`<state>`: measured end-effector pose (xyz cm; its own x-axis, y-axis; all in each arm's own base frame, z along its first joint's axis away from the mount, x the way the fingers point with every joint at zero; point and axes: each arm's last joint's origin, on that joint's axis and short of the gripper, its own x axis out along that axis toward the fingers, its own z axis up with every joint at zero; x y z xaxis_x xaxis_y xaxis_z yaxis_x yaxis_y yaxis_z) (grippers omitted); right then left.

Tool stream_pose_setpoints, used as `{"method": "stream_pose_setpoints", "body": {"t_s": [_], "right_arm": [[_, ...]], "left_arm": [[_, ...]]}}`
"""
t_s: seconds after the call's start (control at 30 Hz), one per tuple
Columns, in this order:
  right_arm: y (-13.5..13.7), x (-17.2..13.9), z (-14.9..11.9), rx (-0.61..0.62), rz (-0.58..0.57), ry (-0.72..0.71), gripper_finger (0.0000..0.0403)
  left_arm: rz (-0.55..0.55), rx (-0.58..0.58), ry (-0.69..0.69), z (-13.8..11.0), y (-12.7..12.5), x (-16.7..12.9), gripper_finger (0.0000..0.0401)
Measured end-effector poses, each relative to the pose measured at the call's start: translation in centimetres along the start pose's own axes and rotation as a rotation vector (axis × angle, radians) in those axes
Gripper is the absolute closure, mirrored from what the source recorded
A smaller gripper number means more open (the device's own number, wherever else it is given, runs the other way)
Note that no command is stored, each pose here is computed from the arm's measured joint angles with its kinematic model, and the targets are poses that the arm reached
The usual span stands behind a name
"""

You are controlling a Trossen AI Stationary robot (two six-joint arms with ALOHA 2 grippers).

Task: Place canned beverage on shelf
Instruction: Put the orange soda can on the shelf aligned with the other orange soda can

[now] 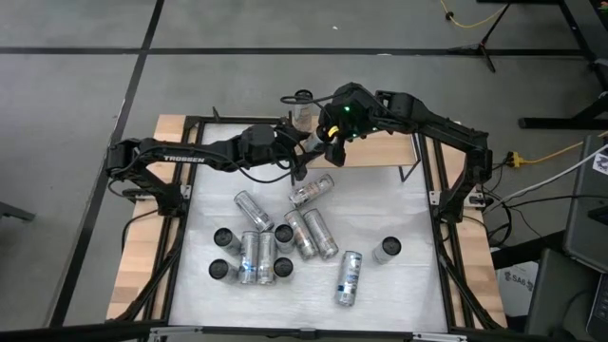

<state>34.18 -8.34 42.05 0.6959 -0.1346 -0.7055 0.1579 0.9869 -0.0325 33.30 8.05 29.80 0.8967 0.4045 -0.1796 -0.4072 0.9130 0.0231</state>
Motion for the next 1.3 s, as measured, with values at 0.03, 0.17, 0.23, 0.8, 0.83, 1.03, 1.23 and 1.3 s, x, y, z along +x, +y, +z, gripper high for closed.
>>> {"method": "stream_pose_setpoints", "body": {"t_s": [0.03,0.17,0.23,0.8,0.83,1.03,1.23,1.3], "right_arm": [[0.0,0.0,0.0,0.0,0.0,0.0,0.0069],[-0.3,-0.3,0.0,0.005,-0.006,-0.003,0.0064],[-0.3,-0.7,0.0,0.006,-0.011,-0.013,0.0064],[-3.9,-3.7,-1.5,0.048,-0.222,0.038,0.0063],[-4.2,-3.5,-1.7,0.054,-0.226,0.048,0.0063],[-5.9,-2.2,-2.6,0.091,-0.254,0.075,0.0063],[-6.6,-1.4,-3.3,0.113,-0.25,0.102,0.0063],[-6.6,-1.3,-3.3,0.113,-0.25,0.099,0.0063]], "left_arm": [[0.0,0.0,0.0,0.0,0.0,0.0,0.0165],[0.009,-0.001,0.001,0.0,0.0,0.0,0.0166],[0.025,-0.002,0.001,0.0,0.1,0.0,0.0166],[0.055,-0.056,-0.005,0.1,3.3,0.5,0.0167],[0.049,-0.057,-0.006,0.1,3.5,0.5,0.0167],[0.022,-0.061,-0.069,0.5,4.4,0.6,0.0167],[-0.007,-0.1,-0.238,-1.1,4.9,0.0,0.0167],[-0.009,-0.103,-0.25,-2.3,5.1,-0.2,0.0167]]}}
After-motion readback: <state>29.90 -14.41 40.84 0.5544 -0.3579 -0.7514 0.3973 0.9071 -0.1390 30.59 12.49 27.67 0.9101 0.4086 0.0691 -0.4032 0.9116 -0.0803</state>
